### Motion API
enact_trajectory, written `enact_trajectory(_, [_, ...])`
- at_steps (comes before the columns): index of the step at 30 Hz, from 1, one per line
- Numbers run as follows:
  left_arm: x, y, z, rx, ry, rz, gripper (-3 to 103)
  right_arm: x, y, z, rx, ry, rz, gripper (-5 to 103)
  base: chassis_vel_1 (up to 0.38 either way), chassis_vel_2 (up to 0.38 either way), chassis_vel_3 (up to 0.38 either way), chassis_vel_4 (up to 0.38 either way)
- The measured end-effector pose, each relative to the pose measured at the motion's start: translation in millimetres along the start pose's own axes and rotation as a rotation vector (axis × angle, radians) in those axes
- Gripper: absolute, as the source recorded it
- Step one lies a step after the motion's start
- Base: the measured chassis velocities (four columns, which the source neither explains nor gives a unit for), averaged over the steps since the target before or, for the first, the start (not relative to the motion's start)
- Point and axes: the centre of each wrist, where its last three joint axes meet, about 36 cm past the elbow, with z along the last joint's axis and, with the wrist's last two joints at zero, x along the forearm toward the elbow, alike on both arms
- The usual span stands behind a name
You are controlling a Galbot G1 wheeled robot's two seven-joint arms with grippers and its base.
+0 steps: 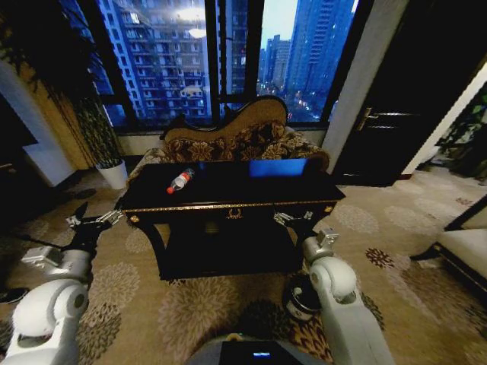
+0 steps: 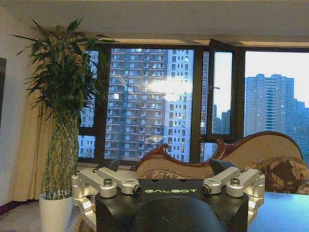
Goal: Move to the front of the table and place the trash on the table into the trash bin.
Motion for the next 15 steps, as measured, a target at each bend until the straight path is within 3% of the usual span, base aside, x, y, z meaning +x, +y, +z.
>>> enact_trajectory(11, [1.1, -0.2, -0.2, -0.002, 0.000, -0.003, 100, -1.6, -3.2, 2.6, 0.015, -0.003, 0.012, 100, -0.189, 0.188, 0.200, -0.187])
enact_trajectory(15, [0.9, -2.0, 1.4, -0.006, 0.006, -0.002, 100, -1.2, -0.6, 4.1, 0.026, -0.004, 0.010, 100, -0.039, 0.037, 0.037, -0.050])
